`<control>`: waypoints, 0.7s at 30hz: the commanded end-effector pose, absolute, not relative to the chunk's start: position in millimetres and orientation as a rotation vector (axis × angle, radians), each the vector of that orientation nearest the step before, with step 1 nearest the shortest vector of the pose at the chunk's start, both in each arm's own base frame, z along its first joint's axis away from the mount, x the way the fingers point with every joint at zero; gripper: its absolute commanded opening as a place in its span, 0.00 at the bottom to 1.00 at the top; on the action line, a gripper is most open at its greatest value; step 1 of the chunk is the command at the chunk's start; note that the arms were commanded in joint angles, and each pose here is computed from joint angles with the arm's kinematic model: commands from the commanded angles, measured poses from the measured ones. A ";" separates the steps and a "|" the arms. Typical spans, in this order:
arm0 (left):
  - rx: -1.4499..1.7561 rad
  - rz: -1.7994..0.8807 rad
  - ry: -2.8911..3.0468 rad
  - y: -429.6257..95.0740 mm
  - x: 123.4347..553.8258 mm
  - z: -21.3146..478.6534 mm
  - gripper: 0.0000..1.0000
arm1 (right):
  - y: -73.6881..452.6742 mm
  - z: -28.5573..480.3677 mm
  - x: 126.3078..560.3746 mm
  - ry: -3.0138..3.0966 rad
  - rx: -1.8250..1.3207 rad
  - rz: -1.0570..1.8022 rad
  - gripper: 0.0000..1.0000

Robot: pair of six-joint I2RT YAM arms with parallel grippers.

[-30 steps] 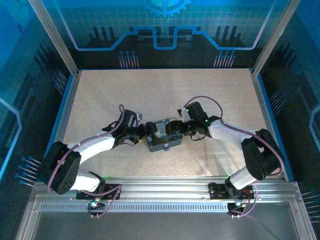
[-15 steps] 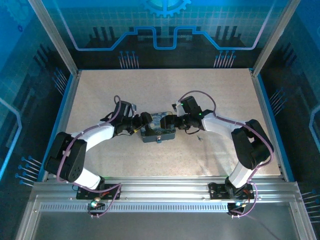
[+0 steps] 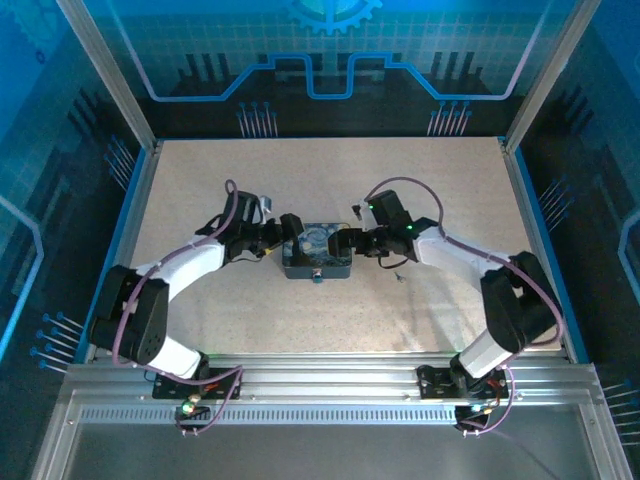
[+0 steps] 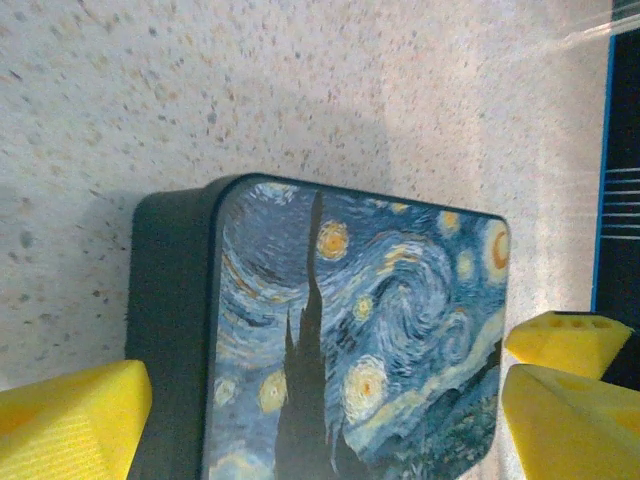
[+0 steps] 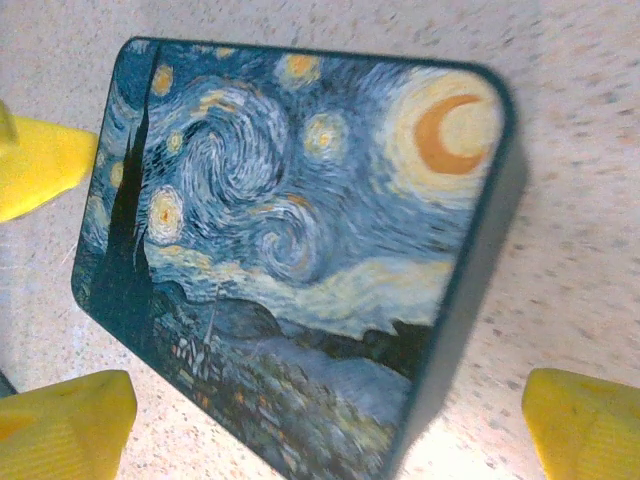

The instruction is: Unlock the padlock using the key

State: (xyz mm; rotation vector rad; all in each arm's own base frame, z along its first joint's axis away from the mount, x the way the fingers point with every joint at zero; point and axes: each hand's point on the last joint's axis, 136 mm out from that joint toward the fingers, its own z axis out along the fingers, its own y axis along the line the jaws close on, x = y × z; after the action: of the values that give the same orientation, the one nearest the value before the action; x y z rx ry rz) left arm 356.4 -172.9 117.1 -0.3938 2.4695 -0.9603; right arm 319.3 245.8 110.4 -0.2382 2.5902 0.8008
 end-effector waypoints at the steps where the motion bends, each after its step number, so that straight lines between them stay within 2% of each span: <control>1: -0.335 -0.942 2.416 -162.9 348.6 143.9 0.92 | 211.3 109.5 307.1 2.626 -0.213 0.669 1.00; 3: -0.321 -0.951 2.396 -161.7 341.6 152.0 0.92 | 193.1 106.2 297.7 2.653 -0.179 0.630 0.98; 5: -0.318 -0.969 2.381 -161.2 333.9 157.3 0.92 | 175.7 103.7 290.0 2.675 -0.152 0.591 0.91; 7: -0.316 -0.997 2.359 -161.6 326.0 162.4 0.92 | 155.0 94.0 278.6 2.718 -0.107 0.544 0.90; 13: -0.344 -1.100 2.302 -165.1 306.1 166.0 0.91 | 113.0 73.7 257.3 2.815 0.015 0.498 0.78; 21: -0.325 -1.122 2.333 -175.9 290.1 154.0 0.91 | 98.3 55.6 255.2 2.899 0.069 0.465 0.63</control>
State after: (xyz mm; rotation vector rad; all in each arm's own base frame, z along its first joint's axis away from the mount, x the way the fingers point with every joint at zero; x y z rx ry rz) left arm 294.4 -170.2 150.1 -0.3403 2.3497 -1.0780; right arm 262.1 102.0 64.2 0.0707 2.8379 0.4812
